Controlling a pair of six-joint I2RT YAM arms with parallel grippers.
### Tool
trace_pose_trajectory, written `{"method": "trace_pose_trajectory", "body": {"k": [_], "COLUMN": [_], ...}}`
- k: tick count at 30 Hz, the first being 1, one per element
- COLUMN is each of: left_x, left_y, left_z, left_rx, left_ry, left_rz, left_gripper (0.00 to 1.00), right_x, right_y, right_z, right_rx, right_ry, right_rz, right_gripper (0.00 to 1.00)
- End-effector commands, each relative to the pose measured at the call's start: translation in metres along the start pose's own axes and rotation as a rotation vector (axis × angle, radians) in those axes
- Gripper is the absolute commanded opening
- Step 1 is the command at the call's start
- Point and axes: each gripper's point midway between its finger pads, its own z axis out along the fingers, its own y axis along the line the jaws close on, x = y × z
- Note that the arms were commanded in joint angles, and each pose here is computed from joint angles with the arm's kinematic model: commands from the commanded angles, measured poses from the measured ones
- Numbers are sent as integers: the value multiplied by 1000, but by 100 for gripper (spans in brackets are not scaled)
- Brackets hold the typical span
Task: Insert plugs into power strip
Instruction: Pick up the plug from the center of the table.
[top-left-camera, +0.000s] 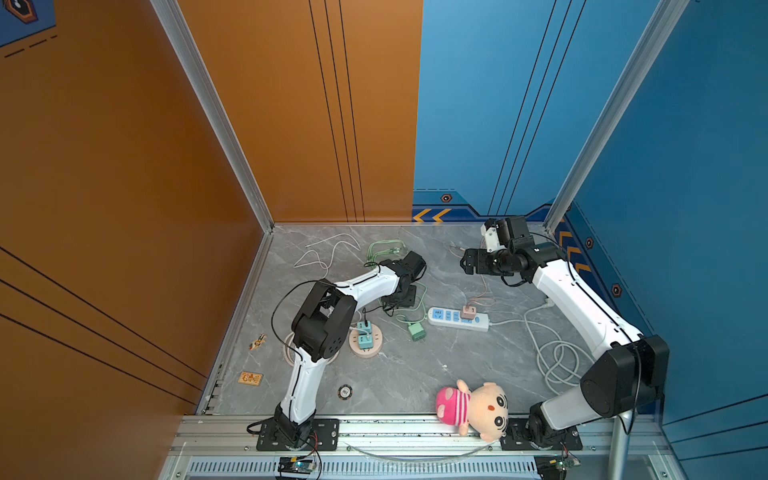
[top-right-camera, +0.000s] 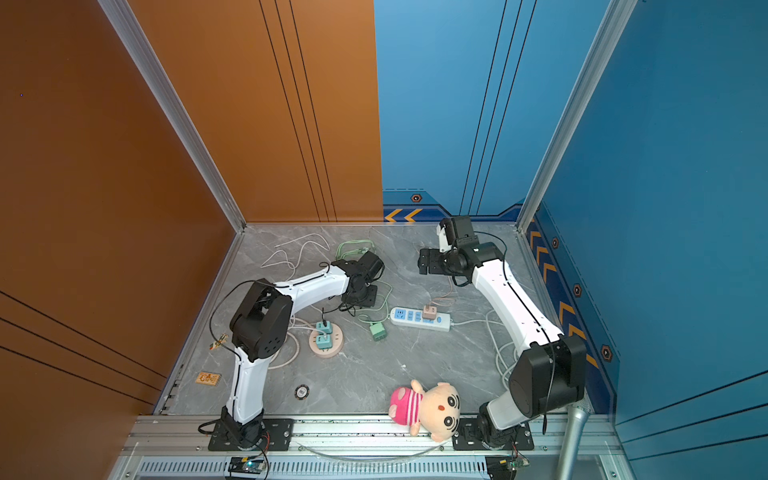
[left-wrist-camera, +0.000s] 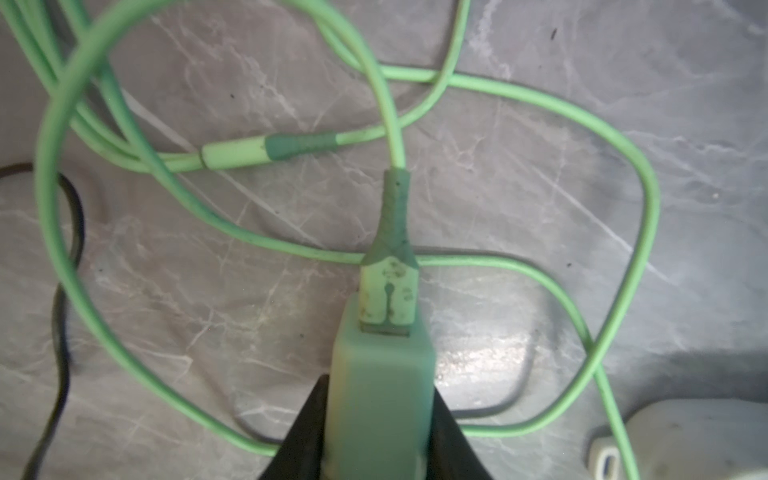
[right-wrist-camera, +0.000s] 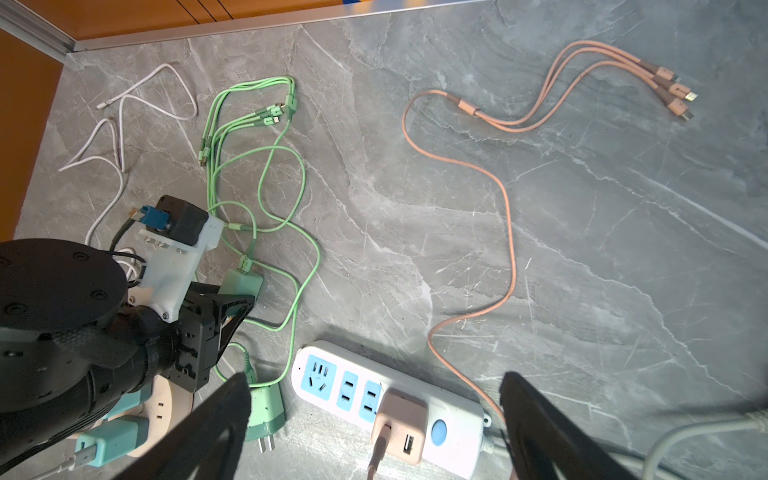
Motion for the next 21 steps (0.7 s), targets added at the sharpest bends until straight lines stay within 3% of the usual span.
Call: {"method": "trace_pose_trajectory", "body": {"k": [1,8,15,21], "left_x": [5,-16,-41,-35], "left_y": [10,-1,0,-22], "left_z": [1,-27,-73,-106], "left_rx": [-31,45,146,259], "left_ry": [14,-87,-338,-464], "left_rz": [8,62,69,246], "left_gripper": [27,20,19,21], "right_x": [1,4,5,6], "right_y": [6,18,32,63], "right_z": [-4,3,5,1], "right_rx": [-22,-85,-155,-335], "right_ry": [17,50,71,93], "right_rz": [-17,11,7,4], "right_gripper": [95,94,93,92]}}
